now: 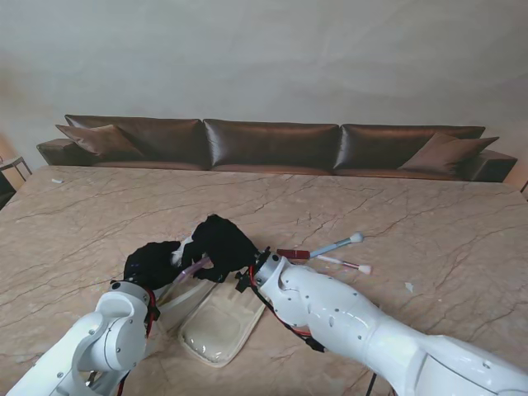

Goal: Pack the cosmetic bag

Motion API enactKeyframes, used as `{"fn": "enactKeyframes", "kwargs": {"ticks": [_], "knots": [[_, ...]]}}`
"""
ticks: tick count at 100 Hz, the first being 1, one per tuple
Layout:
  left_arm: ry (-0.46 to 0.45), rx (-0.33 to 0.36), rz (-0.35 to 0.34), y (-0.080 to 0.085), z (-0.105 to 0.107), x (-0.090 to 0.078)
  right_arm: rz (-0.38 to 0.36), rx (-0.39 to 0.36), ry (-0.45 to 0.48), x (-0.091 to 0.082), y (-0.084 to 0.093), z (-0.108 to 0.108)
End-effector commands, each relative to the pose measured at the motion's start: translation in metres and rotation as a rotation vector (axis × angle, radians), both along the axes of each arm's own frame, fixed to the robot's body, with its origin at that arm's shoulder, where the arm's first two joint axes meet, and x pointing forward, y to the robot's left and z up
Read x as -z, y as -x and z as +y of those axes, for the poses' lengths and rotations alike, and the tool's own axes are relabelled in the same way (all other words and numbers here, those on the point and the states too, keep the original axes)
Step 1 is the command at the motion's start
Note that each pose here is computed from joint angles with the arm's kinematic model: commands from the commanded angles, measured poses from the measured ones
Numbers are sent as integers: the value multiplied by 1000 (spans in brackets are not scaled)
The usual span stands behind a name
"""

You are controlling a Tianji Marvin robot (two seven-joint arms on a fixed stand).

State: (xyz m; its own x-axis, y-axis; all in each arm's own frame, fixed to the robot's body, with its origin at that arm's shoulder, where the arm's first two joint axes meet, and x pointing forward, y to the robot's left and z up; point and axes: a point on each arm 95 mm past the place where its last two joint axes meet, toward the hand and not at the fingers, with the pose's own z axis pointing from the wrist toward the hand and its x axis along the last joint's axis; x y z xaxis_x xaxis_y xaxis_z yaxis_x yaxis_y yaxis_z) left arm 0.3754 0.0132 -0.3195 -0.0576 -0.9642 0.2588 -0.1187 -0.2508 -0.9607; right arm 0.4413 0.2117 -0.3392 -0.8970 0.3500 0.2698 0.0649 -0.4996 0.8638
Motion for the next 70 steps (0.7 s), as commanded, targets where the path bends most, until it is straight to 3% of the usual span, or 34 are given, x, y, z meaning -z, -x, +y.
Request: {"fn": "enactKeyframes", "kwargs": {"ticks": [1, 50, 70], "knots": [[21, 15, 3, 3, -8, -2, 0, -30, -24, -5, 5, 13], [36, 18, 1, 4, -8, -3, 80, -28, -5, 21, -1, 13], [34, 19, 3, 5, -8, -3, 72, -19, 44, 23, -2, 8]]}}
